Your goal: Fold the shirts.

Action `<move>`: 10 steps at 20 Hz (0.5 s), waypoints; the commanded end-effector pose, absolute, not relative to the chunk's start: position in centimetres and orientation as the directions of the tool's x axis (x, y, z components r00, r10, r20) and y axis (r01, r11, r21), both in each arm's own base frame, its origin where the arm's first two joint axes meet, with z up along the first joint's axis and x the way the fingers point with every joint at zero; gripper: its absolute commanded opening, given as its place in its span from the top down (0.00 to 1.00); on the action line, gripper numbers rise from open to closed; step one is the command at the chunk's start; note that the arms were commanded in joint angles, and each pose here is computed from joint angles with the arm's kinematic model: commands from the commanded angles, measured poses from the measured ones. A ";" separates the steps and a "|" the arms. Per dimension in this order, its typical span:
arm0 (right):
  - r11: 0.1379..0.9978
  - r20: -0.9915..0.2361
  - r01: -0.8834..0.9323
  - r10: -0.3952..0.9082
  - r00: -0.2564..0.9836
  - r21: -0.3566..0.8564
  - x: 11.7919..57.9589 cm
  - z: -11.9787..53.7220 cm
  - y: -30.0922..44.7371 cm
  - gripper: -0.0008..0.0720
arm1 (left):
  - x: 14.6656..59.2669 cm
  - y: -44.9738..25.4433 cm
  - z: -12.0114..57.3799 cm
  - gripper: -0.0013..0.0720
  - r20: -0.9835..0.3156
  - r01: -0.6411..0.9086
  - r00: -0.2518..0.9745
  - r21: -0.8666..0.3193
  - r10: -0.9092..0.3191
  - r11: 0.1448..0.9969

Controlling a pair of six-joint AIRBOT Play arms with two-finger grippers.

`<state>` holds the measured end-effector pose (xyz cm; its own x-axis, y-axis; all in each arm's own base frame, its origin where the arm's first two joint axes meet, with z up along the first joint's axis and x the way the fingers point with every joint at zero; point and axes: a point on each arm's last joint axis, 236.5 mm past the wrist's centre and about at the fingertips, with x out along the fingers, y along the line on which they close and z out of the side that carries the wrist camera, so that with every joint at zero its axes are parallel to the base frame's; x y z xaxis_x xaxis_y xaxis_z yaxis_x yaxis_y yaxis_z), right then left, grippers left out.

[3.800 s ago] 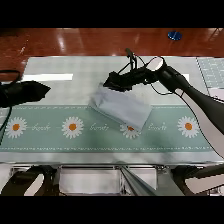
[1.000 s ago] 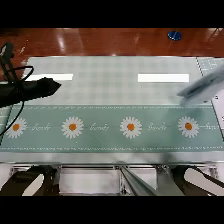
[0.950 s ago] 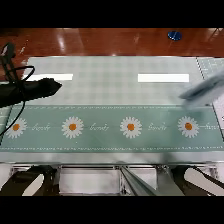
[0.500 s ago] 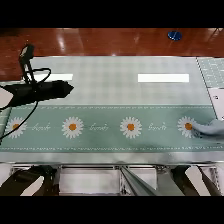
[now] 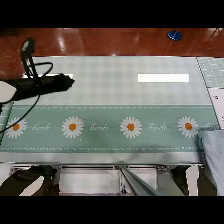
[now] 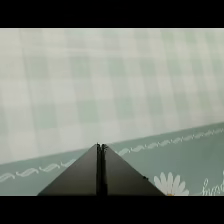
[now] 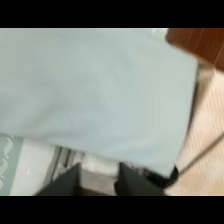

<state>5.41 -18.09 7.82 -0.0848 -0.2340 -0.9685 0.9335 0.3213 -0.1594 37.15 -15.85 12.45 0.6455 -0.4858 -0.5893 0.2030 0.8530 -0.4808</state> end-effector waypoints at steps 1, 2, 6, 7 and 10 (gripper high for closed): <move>0.606 -0.919 0.792 -0.268 0.290 0.073 16.1 10.3 -18.7 0.77 | 40.6 -13.4 17.6 0.96 -0.505 0.191 0.741 -0.473 -0.442 0.860; 0.703 -0.854 0.674 -0.190 0.485 0.227 21.9 12.9 -17.0 0.94 | 41.5 -12.8 19.6 0.96 -0.478 0.197 0.763 -0.469 -0.435 0.861; 0.873 -0.647 0.153 0.215 0.731 0.463 37.0 20.3 -4.5 0.95 | 42.8 -14.5 25.8 0.96 -0.420 0.299 0.768 -0.433 -0.484 0.850; 0.897 -0.674 0.072 0.272 0.687 0.436 38.9 19.6 -0.9 0.95 | 42.5 -15.7 25.7 0.96 -0.440 0.327 0.740 -0.426 -0.509 0.844; 0.956 -0.832 -0.012 0.262 0.490 0.295 41.0 12.4 5.5 0.95 | 40.5 -17.7 18.4 0.96 -0.622 0.317 0.583 -0.419 -0.523 0.851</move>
<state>37.74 -2.12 15.62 0.5873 0.2111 -0.7813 0.1399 0.9244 0.3549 41.95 -16.22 22.41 0.7001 -0.5107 -0.4991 0.3038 0.8456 -0.4390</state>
